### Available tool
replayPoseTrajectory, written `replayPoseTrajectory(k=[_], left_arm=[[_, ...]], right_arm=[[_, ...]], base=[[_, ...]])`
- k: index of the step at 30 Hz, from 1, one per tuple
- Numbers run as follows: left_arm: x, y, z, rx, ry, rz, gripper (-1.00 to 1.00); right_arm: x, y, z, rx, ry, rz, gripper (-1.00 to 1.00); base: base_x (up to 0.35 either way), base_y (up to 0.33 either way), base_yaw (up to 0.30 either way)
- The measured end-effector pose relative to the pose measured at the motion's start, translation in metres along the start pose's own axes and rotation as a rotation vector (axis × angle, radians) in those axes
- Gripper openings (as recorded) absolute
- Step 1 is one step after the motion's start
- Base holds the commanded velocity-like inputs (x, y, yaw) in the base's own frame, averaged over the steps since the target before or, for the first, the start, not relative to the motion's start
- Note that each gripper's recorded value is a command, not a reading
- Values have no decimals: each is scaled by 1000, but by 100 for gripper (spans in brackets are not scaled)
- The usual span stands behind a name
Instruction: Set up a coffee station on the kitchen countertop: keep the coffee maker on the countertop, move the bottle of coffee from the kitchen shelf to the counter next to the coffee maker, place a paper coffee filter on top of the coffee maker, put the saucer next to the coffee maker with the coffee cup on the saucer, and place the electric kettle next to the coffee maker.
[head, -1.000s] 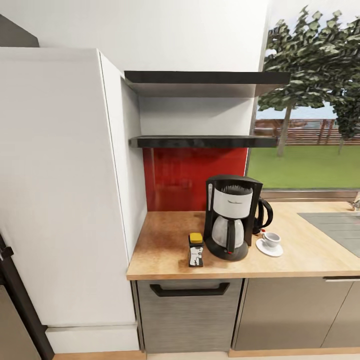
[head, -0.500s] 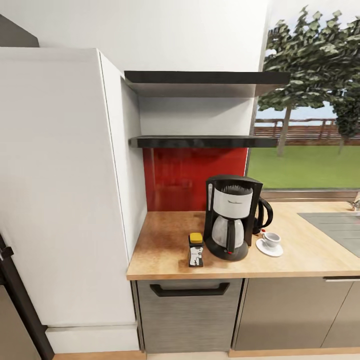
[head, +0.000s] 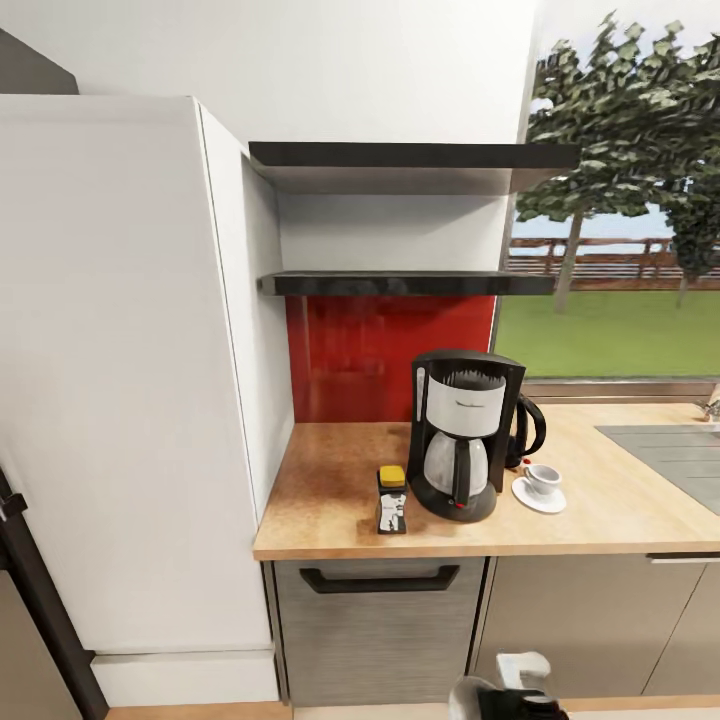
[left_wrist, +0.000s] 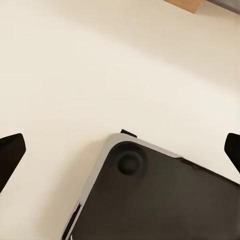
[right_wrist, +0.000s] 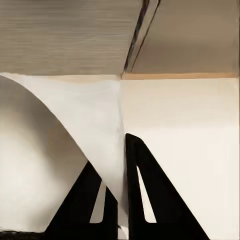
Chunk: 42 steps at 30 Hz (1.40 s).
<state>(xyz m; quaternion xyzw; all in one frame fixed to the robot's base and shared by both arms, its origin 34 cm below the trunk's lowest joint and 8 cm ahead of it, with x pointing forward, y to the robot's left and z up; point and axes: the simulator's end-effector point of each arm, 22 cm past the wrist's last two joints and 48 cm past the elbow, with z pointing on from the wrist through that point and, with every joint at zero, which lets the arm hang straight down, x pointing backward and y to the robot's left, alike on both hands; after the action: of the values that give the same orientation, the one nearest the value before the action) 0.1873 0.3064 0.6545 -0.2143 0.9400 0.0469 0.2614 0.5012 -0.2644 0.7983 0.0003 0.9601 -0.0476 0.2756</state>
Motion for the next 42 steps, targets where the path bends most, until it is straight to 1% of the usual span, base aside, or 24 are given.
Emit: replayPoseTrajectory(k=[1, 2, 3, 5, 6, 7, 9, 10, 12, 13, 14, 15, 16, 17, 18, 20, 25, 28, 30, 33, 35, 37, 39, 42], left_arm=[[0, 0, 0, 0, 0, 0, 100], [2, 0, 0, 1, 4, 2, 100], [3, -1, -1, 1, 7, 3, 100], [6, -1, -2, 1, 14, 4, 100], [7, -2, -2, 1, 15, 4, 100], [8, -1, -2, 0, 15, 3, 100], [9, -1, -2, -1, 16, 3, 100], [10, -4, -3, 3, 15, 2, 100], [8, -8, -4, 7, 3, -2, 100], [6, -10, -4, 7, -8, -6, 100], [6, -9, -4, 4, -10, -10, 100], [6, -9, -4, 2, -10, -12, 100], [6, -8, -4, -2, -10, -15, 100], [6, -6, -4, -7, -9, -18, 100], [6, -6, -4, -9, -8, -19, 100], [6, -3, -4, -16, -6, -24, 100], [10, 1, -4, -27, 4, -29, 100], [21, 8, -7, -43, 29, -30, 100], [27, 12, -9, -54, 41, -38, 100], [36, 22, -12, -83, 61, -65, 100], [40, 28, -13, -103, 70, -89, 100], [44, 34, -15, -123, 78, -116, 100], [45, 35, -15, -129, 80, -123, 100], [46, 37, -16, -135, 83, -133, 100]], right_arm=[[-16, -2, -6, 2, -28, 4, -100], [-49, 7, -22, -38, -75, 59, -100], [-64, 12, -30, -61, -99, 82, -100], [-96, 22, -52, -101, -146, 108, -100], [-127, 24, -83, -120, -180, 118, -100], [-154, 18, -110, -126, -236, 140, -100], [-167, 20, -122, -153, -262, 163, -100], [-184, 22, -131, -175, -291, 179, -100], [-204, 23, -140, -191, -322, 189, -100], [-241, 32, -159, -251, -327, 212, -100], [-278, 37, -180, -292, -362, 221, -100], [-289, 36, -186, -296, -382, 222, -100], [-309, 37, -199, -312, -420, 224, -100], [-340, 37, -219, -333, -479, 225, -100], [-352, 37, -228, -338, -504, 224, -100], [-392, 39, -261, -377, -586, 226, -100], [-450, 38, -320, -428, -716, 223, -100], [-492, 33, -370, -449, -816, 220, -100], [-511, 26, -392, -456, -858, 227, -100], [-536, 18, -411, -473, -879, 252, -100], [-550, 16, -415, -489, -868, 269, -100], [-569, 17, -418, -519, -841, 289, -100], [-578, 19, -418, -533, -820, 299, -100], [-594, 24, -407, -542, -740, 330, -100]], base=[[0, 0, 0], [0, 0, 0], [0, 0, 0], [0, 0, 0], [0, 0, 0], [0, 0, 0], [0, 0, 0], [0, 0, 0], [0, 0, 0], [0, 0, 0], [0, 0, 0], [0, 0, 0], [0, 0, 0], [0, 0, 0], [0, 0, 0], [0, 0, 0], [0, 0, 0], [0, 0, 0], [0, 0, 0], [0, 0, 0], [0, 0, 0], [0, 0, 0], [0, 0, 0], [0, 0, 0]])
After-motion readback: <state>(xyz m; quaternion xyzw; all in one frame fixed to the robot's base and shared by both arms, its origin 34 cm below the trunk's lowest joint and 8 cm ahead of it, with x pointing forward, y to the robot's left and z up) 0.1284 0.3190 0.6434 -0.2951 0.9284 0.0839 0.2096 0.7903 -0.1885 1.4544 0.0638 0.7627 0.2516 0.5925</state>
